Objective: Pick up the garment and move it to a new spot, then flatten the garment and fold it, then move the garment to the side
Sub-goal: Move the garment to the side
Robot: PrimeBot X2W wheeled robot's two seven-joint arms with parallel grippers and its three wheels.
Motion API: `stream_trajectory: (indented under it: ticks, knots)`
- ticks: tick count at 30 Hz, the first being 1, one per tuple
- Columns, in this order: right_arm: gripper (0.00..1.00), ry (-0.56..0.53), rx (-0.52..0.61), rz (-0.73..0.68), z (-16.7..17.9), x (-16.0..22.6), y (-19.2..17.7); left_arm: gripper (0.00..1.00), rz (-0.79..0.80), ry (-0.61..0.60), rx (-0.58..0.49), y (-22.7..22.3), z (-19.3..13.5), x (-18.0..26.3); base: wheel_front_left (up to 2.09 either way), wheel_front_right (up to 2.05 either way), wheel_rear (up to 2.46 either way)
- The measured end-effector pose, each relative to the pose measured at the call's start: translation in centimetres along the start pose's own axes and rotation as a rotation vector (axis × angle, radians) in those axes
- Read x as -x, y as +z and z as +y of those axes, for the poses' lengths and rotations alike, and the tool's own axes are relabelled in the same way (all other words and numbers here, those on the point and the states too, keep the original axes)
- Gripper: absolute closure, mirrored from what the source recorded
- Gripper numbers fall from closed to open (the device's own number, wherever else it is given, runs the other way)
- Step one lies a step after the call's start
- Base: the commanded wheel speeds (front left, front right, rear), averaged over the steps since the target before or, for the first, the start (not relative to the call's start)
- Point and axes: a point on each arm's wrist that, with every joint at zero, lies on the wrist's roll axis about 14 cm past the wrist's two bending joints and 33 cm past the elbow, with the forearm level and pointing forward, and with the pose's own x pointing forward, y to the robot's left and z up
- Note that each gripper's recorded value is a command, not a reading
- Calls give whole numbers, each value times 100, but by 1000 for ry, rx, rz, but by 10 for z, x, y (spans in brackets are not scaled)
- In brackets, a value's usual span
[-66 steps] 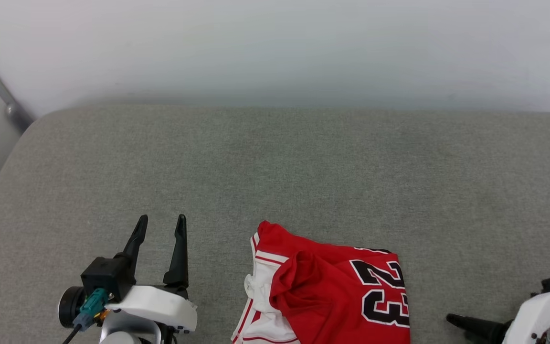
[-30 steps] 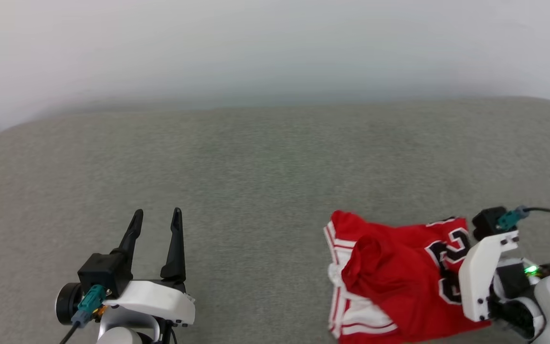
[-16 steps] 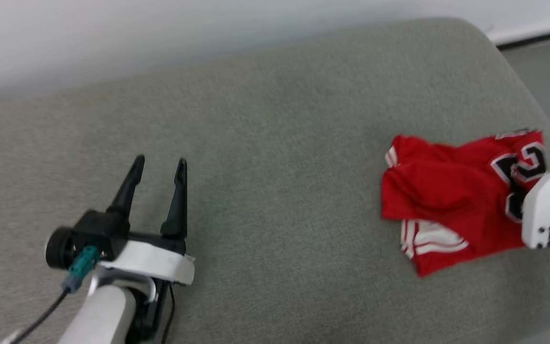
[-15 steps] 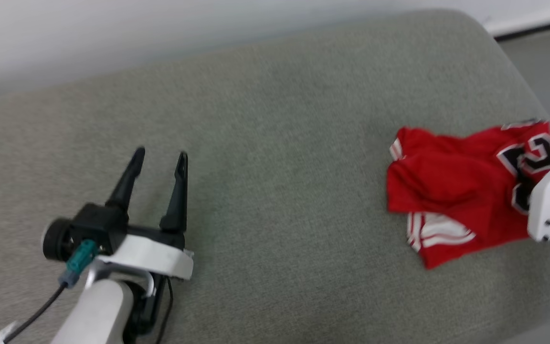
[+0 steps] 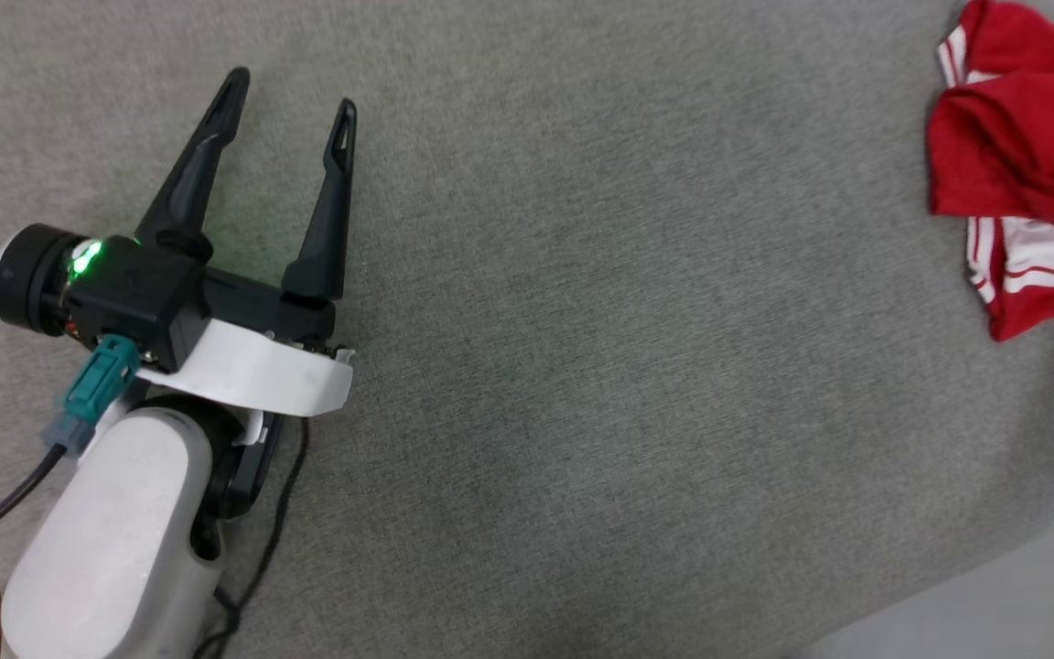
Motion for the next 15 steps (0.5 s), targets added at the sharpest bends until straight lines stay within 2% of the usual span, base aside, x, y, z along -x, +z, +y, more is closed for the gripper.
stream_trajectory:
  ticks: [2, 3, 8, 15]
  knots:
    - [46, -14, 7, -13, 4, -9, -5, 0, 23, -3, 14, -13, 2, -1, 0, 0, 0]
    - [0, -16, 15, -20, 7, -12, -8, 0, 30, -1, 18, -18, 4, -1, 0, 0, 0]
    - [0, -36, 48, -113, 11, -19, -3, 0, 43, 9, 20, -25, 9, 1, 0, 0, 0]
    - [0, -58, 67, -209, -4, -3, 17, 0, 43, 22, 15, -15, 4, 10, 0, 0, 0]
